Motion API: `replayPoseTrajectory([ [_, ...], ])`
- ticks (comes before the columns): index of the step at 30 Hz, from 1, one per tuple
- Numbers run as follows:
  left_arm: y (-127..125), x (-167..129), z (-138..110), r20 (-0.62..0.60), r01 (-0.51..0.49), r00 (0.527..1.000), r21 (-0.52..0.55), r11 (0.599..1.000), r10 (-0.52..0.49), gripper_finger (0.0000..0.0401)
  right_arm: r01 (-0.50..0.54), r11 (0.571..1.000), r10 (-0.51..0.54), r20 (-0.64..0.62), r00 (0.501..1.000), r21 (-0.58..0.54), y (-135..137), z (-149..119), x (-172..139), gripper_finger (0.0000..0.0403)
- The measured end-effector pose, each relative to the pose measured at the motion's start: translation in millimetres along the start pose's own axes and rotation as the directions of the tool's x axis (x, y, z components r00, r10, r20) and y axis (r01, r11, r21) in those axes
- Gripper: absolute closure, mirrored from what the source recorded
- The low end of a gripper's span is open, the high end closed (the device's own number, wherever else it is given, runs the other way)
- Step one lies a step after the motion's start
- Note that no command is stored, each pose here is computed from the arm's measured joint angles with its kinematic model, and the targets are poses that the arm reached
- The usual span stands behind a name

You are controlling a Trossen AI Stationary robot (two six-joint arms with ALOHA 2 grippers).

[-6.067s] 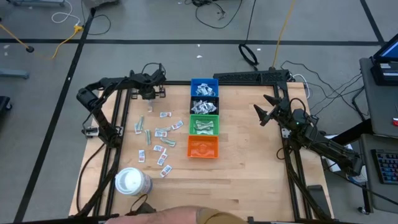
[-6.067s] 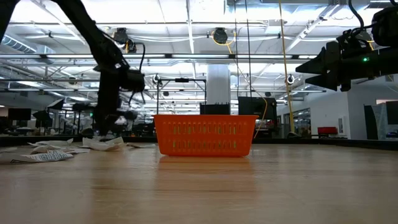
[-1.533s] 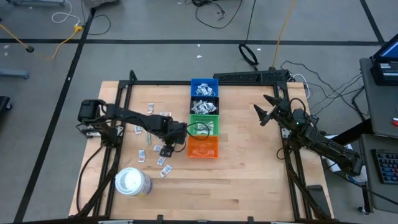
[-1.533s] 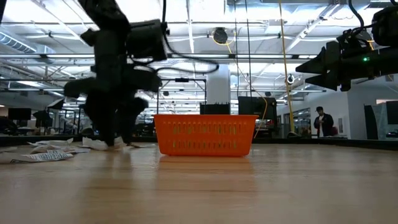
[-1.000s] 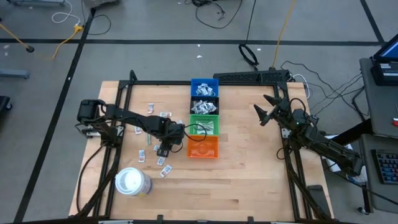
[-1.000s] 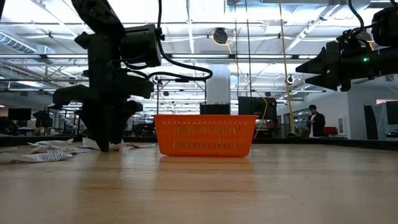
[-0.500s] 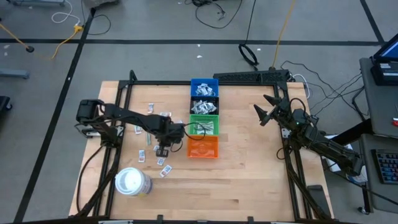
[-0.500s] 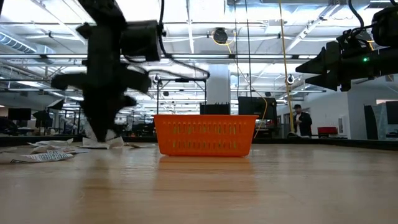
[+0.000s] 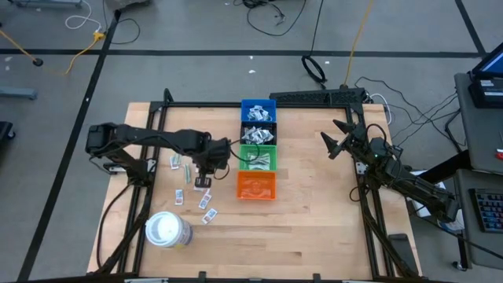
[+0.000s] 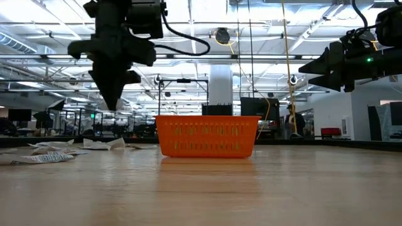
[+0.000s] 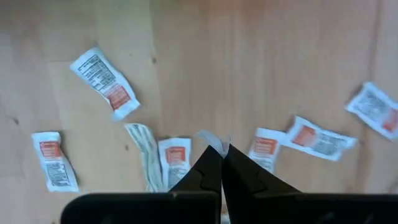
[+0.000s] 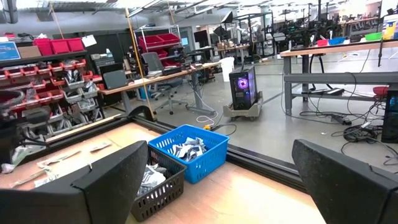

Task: Pick & Place First Aid Supplies
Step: Put the green bandage into the green bin

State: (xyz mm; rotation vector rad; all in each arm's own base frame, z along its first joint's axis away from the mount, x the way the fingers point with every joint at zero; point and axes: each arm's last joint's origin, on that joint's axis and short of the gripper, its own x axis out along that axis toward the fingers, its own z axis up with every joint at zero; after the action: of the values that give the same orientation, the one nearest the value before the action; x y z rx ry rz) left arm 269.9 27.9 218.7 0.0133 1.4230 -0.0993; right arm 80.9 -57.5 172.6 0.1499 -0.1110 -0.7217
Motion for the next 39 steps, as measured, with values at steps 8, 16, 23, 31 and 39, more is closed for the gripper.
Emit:
replayPoseTrajectory([
  [8,20.1,-15.4,41.9,0.015,-0.006,1.0,-0.043,0.999,0.006,0.04,0.0,1.0,0.0,0.001,1.0,0.0,0.0,0.1,0.0,0.0009],
  [16,45.0,-21.8,98.5,0.034,-0.007,0.999,-0.094,0.996,0.01,0.04,0.0,1.0,0.0,0.0,1.0,0.0,0.0,0.1,0.0,0.0009],
  [23,56.3,-30.2,141.6,0.068,-0.005,0.998,-0.035,0.999,0.008,0.0401,0.0,1.0,0.0,0.0,1.0,0.0,0.0,0.1,0.0,0.0009],
  [31,65.2,-2.6,160.8,0.064,-0.006,0.998,-0.028,1.0,0.008,0.0401,0.0,1.0,0.0,0.0,1.0,0.0,0.0,0.0,0.0,0.0009],
  [39,73.8,43.1,169.9,-0.005,-0.057,0.998,-0.036,0.998,0.057,0.0401,0.0,1.0,0.0,0.0,1.0,0.0,0.0,0.0,0.0,0.0009],
])
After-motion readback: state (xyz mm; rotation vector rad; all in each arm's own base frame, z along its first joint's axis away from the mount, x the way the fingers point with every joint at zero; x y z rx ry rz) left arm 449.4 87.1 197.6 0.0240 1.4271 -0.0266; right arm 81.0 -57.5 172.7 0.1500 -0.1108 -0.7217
